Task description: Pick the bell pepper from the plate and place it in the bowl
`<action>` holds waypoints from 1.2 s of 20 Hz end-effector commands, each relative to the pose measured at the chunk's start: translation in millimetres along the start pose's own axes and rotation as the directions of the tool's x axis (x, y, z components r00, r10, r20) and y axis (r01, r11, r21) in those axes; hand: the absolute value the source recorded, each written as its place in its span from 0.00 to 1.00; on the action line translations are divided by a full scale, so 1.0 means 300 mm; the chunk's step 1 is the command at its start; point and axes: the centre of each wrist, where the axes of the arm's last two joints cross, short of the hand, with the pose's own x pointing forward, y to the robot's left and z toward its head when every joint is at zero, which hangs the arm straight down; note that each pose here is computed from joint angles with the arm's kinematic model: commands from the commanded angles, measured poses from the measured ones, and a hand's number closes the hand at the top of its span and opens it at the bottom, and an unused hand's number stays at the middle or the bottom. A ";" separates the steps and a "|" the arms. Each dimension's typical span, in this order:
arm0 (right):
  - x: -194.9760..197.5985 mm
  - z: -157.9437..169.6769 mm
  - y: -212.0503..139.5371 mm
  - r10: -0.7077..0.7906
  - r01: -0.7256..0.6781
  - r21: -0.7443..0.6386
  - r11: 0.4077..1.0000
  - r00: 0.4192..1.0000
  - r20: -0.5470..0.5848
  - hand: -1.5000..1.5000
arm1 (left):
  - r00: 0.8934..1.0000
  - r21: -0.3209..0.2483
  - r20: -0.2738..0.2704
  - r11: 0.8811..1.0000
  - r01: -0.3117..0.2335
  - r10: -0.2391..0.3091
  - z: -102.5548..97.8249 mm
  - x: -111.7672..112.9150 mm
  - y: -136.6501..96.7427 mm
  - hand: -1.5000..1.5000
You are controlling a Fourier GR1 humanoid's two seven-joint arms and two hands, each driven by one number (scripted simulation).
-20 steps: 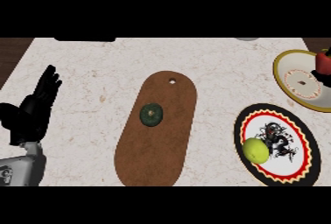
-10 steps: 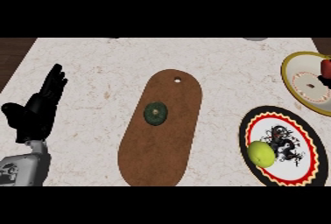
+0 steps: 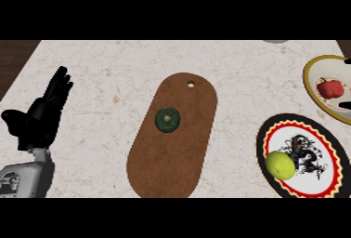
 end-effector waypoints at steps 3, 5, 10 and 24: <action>-0.017 0.009 -0.042 -0.377 0.386 -0.073 0.920 0.919 0.116 0.00 | 1.000 0.026 -0.017 1.000 -0.002 0.003 0.011 -0.033 0.020 0.50; 0.006 -0.007 -0.062 -0.524 0.545 -0.120 0.830 0.835 0.169 0.00 | 1.000 0.037 -0.008 0.999 0.000 0.000 -0.006 0.004 0.020 0.50; -0.086 0.082 -0.164 -0.685 0.714 -0.157 0.683 0.700 0.203 0.00 | 1.000 0.005 -0.006 1.000 -0.021 0.021 -0.003 0.009 0.008 0.50; -0.317 0.365 -0.287 -0.782 0.794 -0.062 0.605 0.608 0.138 0.00 | 1.000 0.037 -0.024 0.999 -0.013 0.014 0.015 -0.028 0.026 0.50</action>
